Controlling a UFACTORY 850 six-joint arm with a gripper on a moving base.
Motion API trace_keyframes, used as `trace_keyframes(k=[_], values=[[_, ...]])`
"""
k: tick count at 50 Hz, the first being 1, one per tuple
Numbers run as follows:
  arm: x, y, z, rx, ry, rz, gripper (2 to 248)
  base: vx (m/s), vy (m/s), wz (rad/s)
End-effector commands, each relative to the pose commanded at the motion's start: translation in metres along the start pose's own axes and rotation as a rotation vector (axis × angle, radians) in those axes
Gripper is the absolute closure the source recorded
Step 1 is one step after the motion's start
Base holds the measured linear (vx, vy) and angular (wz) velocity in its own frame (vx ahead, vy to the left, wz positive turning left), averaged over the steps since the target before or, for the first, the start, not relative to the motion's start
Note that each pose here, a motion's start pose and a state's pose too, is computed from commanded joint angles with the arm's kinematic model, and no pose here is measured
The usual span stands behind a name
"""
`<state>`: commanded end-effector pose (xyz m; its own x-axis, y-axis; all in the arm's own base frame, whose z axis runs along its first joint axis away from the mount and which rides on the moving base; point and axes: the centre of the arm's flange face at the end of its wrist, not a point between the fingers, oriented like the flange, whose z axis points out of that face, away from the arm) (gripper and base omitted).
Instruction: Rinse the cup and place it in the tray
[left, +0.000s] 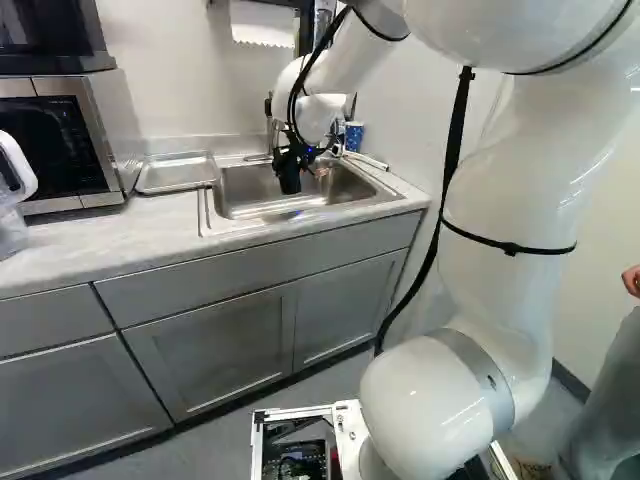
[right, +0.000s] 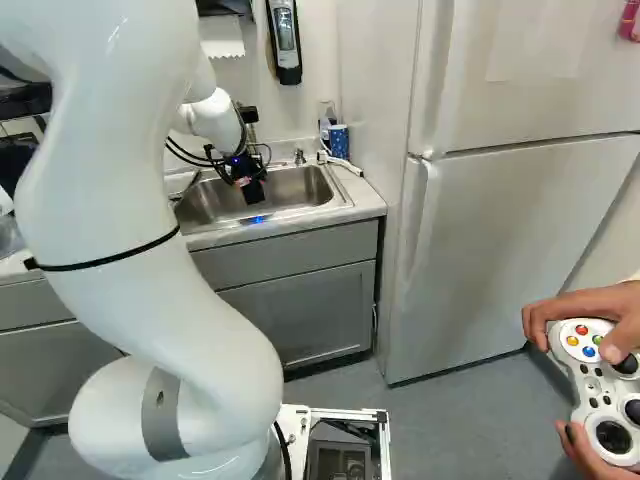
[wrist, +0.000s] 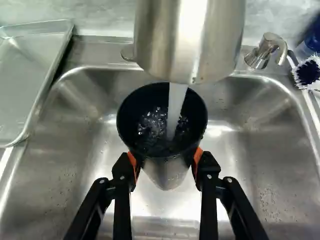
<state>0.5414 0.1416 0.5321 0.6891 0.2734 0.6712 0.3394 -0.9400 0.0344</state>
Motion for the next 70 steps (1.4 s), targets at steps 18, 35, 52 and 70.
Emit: trace_keyframes(k=[18, 35, 52, 70], values=[[0.0, 0.0, 0.0, 0.0, 0.0, 0.0, 129, 0.0, 0.0, 0.0], [0.0, 0.0, 0.0, 0.0, 0.0, 0.0, 129, 0.0, 0.0, 0.0], [0.0, 0.0, 0.0, 0.0, 0.0, 0.0, 129, 0.0, 0.0, 0.0], [0.0, 0.0, 0.0, 0.0, 0.0, 0.0, 129, 0.0, 0.0, 0.0]])
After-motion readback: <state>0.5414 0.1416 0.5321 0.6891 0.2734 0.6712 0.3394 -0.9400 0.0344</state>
